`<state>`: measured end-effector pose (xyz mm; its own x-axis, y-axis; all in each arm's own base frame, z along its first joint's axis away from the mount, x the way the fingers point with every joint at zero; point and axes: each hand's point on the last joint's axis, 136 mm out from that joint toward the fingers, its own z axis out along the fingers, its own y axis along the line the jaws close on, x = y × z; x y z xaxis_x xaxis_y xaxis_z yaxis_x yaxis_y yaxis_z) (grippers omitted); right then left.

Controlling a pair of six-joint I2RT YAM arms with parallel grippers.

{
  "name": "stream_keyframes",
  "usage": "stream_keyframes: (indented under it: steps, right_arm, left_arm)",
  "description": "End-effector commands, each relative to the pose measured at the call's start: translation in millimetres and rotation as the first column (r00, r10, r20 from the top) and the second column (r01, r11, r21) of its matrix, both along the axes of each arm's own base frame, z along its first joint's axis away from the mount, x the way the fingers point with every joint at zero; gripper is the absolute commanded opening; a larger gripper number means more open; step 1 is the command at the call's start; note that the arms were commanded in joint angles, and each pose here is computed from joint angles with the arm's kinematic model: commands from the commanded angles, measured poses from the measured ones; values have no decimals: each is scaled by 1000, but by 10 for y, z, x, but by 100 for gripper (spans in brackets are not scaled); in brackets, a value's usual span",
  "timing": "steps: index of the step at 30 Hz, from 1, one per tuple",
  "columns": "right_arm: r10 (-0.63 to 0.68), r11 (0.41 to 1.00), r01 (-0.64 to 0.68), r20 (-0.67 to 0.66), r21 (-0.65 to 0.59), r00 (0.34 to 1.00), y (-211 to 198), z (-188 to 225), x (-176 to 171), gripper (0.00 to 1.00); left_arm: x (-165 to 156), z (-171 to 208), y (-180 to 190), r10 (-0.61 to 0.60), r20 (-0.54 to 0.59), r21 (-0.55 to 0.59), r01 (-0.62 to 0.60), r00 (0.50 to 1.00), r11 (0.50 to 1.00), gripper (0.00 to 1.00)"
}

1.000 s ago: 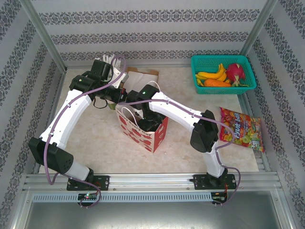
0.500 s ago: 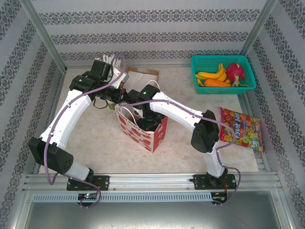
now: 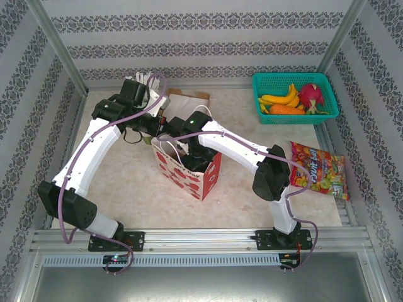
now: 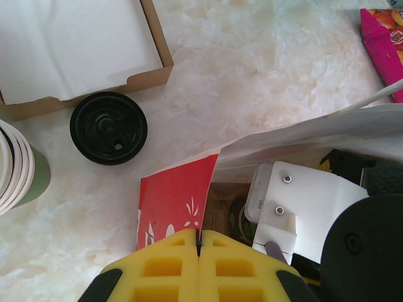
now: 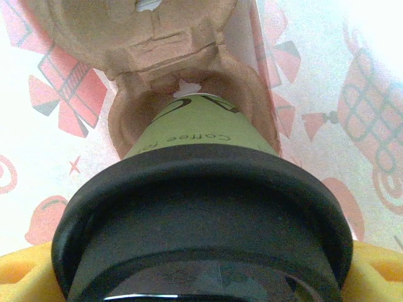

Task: Pack the takeout coffee

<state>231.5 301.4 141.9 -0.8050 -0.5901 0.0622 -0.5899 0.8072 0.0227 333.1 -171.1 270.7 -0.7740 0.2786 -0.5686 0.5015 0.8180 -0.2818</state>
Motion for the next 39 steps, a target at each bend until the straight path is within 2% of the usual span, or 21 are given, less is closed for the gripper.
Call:
stream_keyframes:
  steps: [1, 20, 39]
  right_arm:
    - [-17, 999, 15, 45, 35, 999, 5, 104, 56, 66]
    - [-20, 998, 16, 72, 60, 997, 30, 131, 91, 66]
    - [-31, 999, 31, 8, 21, 999, -38, -91, 3, 66]
  left_arm:
    - [-13, 75, -28, -11, 23, -32, 11, 1000, 999, 0]
    - [-15, 83, -22, -9, 24, -32, 10, 1000, 999, 0]
    - [-10, 63, -25, -8, 19, -31, 8, 1000, 999, 0]
